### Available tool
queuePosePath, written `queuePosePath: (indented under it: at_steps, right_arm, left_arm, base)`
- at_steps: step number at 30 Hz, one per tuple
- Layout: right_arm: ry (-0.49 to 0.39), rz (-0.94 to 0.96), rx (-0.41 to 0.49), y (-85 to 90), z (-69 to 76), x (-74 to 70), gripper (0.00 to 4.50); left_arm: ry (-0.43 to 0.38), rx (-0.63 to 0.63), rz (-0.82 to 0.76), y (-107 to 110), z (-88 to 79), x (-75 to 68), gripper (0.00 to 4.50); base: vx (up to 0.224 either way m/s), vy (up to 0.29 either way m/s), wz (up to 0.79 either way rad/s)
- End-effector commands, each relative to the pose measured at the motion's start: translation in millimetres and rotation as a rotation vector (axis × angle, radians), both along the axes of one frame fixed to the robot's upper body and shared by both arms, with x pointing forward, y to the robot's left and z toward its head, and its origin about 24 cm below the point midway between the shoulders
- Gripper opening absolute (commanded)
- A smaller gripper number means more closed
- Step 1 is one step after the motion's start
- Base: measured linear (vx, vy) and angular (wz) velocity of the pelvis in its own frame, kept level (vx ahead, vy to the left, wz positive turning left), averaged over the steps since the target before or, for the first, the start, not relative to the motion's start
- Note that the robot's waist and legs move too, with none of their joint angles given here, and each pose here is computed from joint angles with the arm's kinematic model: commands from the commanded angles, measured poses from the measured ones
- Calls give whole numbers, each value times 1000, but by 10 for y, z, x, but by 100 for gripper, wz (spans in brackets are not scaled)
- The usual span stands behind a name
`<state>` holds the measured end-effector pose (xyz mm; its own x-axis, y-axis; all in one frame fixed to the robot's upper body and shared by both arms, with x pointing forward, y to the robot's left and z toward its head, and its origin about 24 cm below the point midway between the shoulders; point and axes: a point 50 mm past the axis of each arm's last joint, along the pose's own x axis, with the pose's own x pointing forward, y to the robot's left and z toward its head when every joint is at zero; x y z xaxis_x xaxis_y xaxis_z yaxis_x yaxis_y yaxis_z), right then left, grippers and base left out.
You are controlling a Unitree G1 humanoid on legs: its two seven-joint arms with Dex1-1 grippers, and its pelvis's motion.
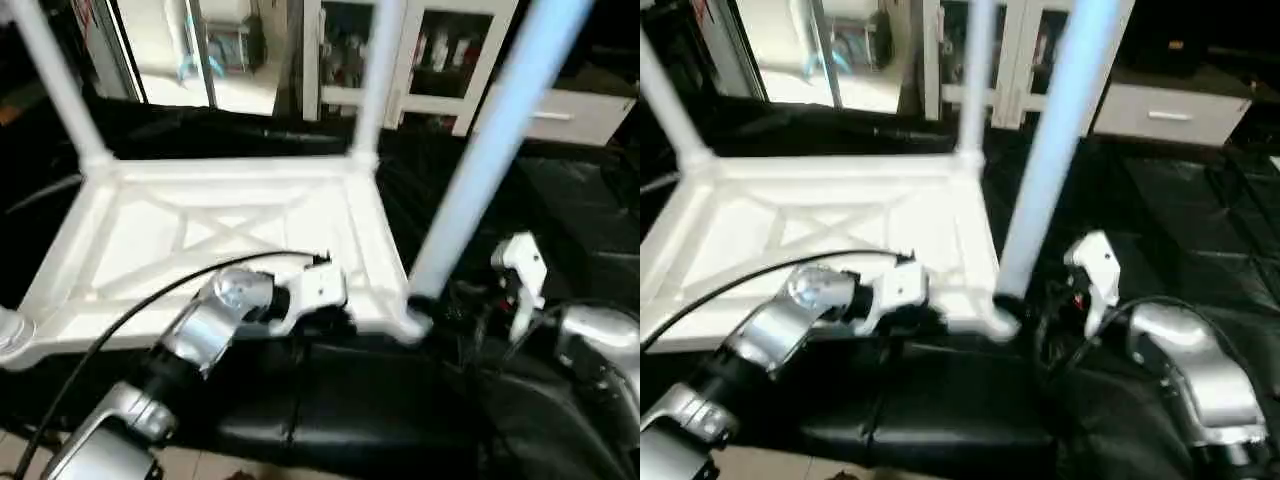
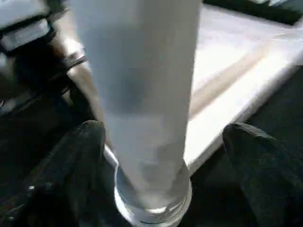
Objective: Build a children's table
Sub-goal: Rotate leg to tighten
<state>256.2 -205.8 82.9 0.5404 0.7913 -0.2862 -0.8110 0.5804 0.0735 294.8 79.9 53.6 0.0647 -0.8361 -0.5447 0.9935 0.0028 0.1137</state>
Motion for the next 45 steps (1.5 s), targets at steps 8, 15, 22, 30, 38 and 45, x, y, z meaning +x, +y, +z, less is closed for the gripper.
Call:
queuePosePath:
  at_steps: [8,15,22,30,38,45]
  right_arm:
    - [26,185,-112,25,-45,20,447]
    - [65,285,-141,80,-96,13,376]
    - [81,324,-137,73,-108,23,322]
    - [90,337,-126,74,-125,15,263]
    - [116,350,-137,39,-195,-23,233]
    - [78,-157,-106,-67,-335,305,214]
  left_arm:
    - [39,-64,-118,-72,87,-98,0]
    - [40,-50,-111,-58,86,-91,0]
    - [43,-40,-114,-67,68,-101,0]
    - [43,-30,-114,-61,62,-98,0]
    - [50,-10,-117,-40,36,-110,0]
    - [5,-11,99,-50,-11,75,0]
  base:
    - [0,0,0]
    - [0,0,0]
    - [0,0,0]
    - [0,0,0]
    - [0,0,0]
    - [0,0,0]
